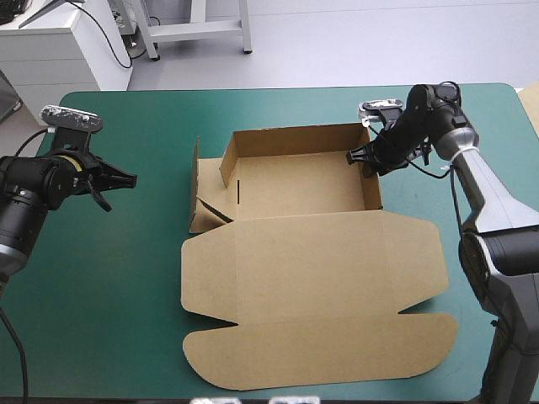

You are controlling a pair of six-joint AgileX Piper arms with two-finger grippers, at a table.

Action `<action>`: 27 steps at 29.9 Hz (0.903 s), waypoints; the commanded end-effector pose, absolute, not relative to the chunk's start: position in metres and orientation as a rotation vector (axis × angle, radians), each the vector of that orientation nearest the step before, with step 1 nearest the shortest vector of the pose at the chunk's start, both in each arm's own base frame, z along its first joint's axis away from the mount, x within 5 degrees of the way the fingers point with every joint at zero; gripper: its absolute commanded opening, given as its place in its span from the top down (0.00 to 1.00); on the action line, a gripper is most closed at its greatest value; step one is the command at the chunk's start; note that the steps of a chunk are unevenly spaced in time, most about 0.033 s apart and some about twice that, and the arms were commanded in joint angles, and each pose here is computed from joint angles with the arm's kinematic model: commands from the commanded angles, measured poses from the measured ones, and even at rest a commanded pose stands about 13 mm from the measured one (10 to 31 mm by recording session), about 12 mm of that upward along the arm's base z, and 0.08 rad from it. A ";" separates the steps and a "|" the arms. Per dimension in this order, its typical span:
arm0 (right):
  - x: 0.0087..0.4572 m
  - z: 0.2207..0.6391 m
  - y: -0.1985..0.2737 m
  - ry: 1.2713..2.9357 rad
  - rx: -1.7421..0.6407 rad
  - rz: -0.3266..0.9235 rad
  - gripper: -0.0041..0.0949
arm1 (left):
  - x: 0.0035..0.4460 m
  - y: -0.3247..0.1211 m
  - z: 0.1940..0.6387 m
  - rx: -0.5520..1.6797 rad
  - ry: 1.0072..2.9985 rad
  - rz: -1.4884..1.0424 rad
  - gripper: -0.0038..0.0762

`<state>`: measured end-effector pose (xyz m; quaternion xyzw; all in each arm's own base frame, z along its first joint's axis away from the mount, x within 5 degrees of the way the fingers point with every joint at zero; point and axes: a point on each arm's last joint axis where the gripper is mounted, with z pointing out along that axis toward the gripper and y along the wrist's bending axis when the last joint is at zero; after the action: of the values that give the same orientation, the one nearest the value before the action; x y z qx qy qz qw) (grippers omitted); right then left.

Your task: Fold the box

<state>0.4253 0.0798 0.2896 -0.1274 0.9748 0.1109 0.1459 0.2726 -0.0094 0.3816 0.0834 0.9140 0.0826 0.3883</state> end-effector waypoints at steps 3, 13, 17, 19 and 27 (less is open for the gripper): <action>0.431 0.290 0.080 2.783 -0.353 0.342 0.64 | 0.268 -0.009 0.401 0.203 2.229 0.210 0.95; 0.432 0.286 0.080 2.789 -0.380 0.336 0.97 | 0.268 -0.009 0.401 0.200 2.230 0.203 0.95; 0.429 0.295 0.081 2.768 -0.376 0.360 0.97 | 0.269 -0.009 0.400 0.191 2.234 0.198 0.95; 0.425 0.305 0.081 2.738 -0.367 0.382 0.97 | 0.271 -0.010 0.398 0.170 2.244 0.186 0.95; 0.396 0.363 0.076 2.606 -0.358 0.369 0.97 | 0.288 -0.002 0.385 0.007 2.265 0.036 0.95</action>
<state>0.4180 0.0802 0.3077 -0.1311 0.9694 0.1179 0.1706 0.2851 -0.0078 0.3690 0.0424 0.9250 0.0487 0.3744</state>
